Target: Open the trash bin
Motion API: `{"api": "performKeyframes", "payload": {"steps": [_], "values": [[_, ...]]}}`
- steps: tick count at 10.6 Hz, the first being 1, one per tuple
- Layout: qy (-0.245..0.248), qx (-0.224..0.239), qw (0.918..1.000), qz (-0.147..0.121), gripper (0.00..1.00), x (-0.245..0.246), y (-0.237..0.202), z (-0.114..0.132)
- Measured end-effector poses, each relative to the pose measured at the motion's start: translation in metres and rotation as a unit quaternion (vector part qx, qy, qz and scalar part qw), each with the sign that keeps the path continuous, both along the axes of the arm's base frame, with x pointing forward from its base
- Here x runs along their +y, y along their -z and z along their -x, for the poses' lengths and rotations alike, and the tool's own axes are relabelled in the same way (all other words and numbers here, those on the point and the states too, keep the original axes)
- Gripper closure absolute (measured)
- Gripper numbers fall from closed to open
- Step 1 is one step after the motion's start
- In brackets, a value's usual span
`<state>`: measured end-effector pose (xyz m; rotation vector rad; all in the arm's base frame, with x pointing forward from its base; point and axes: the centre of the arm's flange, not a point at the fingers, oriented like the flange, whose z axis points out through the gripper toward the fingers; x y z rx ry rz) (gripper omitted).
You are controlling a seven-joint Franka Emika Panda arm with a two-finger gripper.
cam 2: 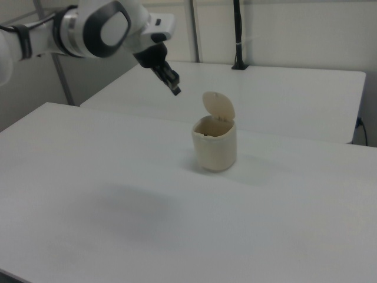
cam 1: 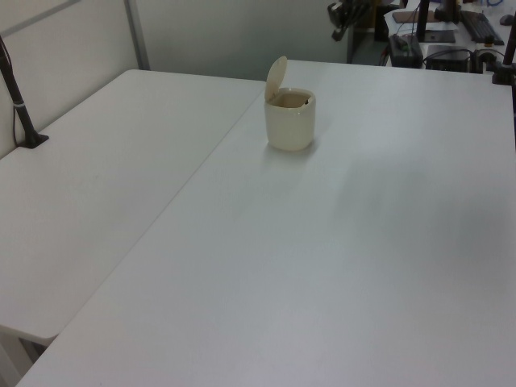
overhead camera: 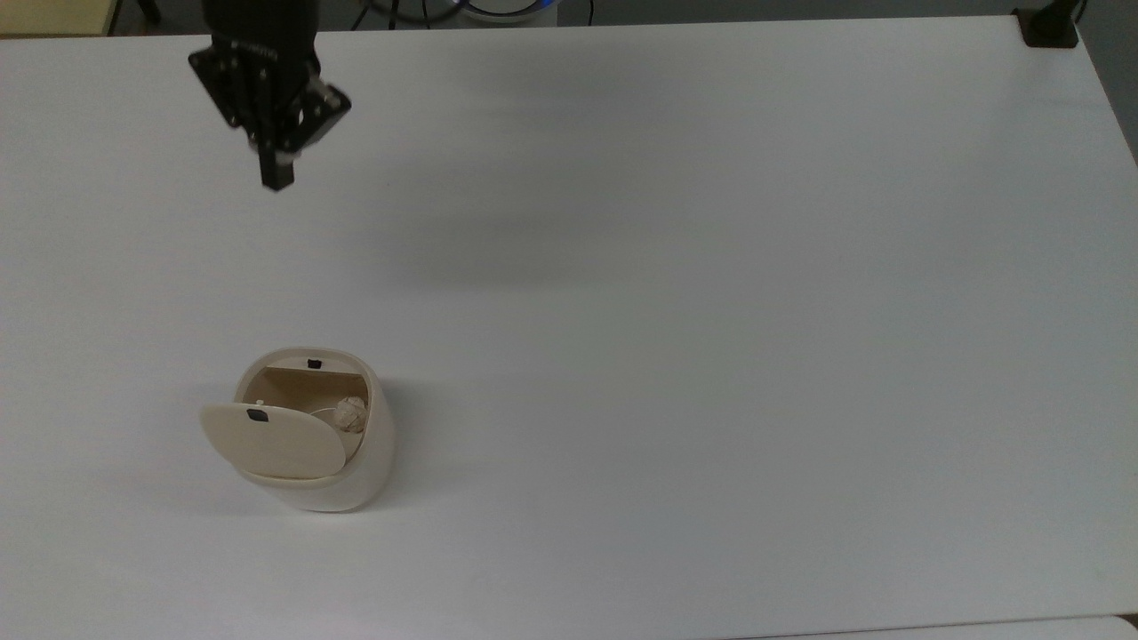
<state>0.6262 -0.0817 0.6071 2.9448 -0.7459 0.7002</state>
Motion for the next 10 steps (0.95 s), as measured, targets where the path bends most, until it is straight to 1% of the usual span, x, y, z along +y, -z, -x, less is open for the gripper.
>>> {"api": "performKeyframes", "payload": {"steps": [2, 3, 5, 6, 8, 9, 10], "values": [[-0.006, 0.039, 0.9991, -0.016, 0.97, 0.018, -0.024, 0.028], [-0.013, 0.053, 0.9982, -0.026, 0.96, 0.024, -0.029, 0.036], [-0.069, 0.094, 0.9926, -0.033, 0.88, 0.039, -0.03, 0.053], [-0.092, 0.113, 0.9888, -0.033, 0.82, 0.049, -0.03, 0.06], [-0.137, 0.134, 0.9812, -0.024, 0.52, 0.071, -0.025, 0.065], [-0.16, 0.141, 0.9769, -0.018, 0.39, 0.078, -0.02, 0.065], [-0.18, 0.146, 0.9728, -0.013, 0.24, 0.08, -0.015, 0.065]]}}
